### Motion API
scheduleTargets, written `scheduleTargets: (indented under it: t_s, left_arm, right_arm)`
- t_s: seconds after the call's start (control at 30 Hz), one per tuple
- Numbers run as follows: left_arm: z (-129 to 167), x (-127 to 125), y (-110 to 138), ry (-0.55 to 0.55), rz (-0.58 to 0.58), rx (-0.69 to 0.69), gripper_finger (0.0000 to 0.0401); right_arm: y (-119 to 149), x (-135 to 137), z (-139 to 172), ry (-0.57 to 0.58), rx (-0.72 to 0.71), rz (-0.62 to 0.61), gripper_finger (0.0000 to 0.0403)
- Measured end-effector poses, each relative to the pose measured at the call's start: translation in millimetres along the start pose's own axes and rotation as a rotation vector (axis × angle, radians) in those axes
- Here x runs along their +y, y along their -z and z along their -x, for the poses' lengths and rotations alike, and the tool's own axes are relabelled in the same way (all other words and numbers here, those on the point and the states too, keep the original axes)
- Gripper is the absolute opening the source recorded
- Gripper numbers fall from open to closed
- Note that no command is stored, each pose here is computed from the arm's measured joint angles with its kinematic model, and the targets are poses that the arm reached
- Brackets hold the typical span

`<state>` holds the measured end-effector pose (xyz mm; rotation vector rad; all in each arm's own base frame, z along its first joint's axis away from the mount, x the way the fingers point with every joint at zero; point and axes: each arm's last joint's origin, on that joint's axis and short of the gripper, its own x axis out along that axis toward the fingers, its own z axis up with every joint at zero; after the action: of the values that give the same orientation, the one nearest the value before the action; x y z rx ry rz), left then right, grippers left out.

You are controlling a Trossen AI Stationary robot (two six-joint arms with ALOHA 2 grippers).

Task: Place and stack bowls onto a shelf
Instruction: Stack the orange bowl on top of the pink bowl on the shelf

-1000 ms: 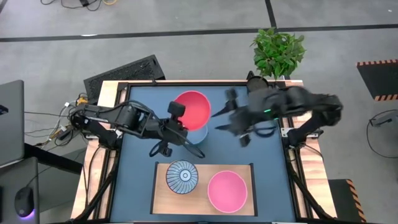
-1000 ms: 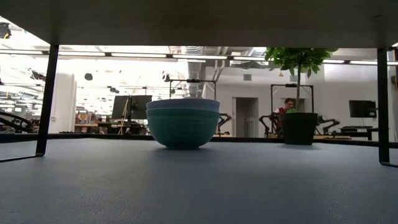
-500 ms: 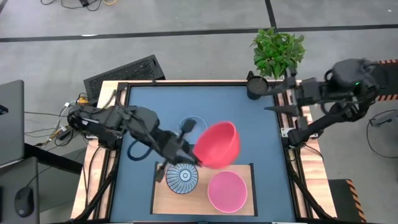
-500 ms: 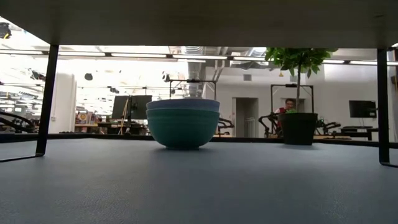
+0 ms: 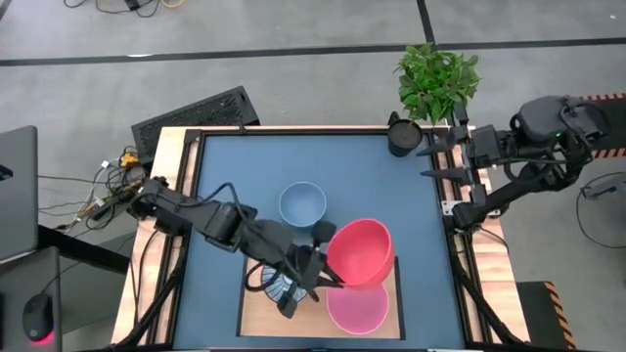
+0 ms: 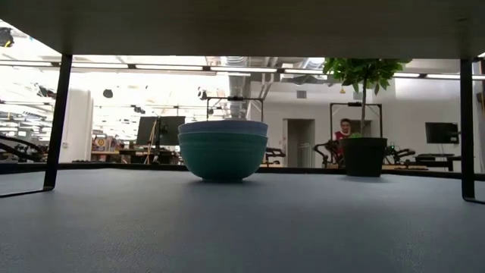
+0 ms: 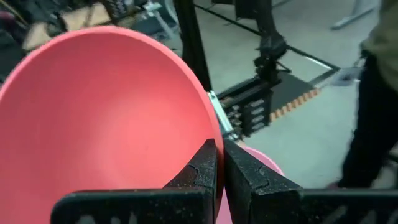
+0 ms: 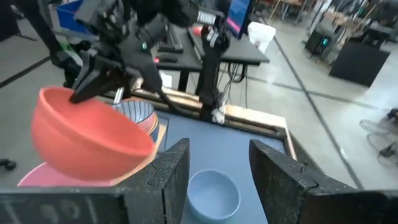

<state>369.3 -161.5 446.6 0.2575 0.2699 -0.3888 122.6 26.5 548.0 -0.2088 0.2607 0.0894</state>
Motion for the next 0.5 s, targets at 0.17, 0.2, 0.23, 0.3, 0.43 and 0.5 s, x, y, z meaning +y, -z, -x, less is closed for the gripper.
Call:
scheduleTargets:
  t_s: [0.17, 0.2, 0.23, 0.3, 0.43, 0.5]
  left_arm:
    - [-11.7, -10.7, 7.2, -0.009, -0.013, 0.057, 0.0]
    - [-15.2, -13.4, 9.9, 0.002, -0.016, 0.071, 0.0]
    - [-20.5, -17.6, 15.1, 0.023, -0.02, 0.102, 0.0]
    - [-32.0, -20.8, 21.6, 0.047, -0.044, 0.129, 0.0]
    - [-45.0, -27.8, 25.2, 0.069, -0.09, 0.175, 0.0]
    - [-48.7, -30.9, 25.3, 0.082, -0.096, 0.21, 0.0]
  right_arm:
    - [4.3, 0.5, 0.2, -0.005, 0.043, -0.025, 0.0191]
    - [4.5, 0.6, 0.1, -0.005, 0.046, -0.029, 0.0191]
    - [4.8, 0.6, 0.1, -0.006, 0.049, -0.03, 0.0191]
    - [5.4, 0.7, 0.3, -0.007, 0.055, -0.028, 0.0191]
    - [5.7, 0.7, 0.3, -0.007, 0.058, -0.027, 0.0191]
    - [6.4, 0.7, 0.2, -0.007, 0.065, -0.026, 0.0191]
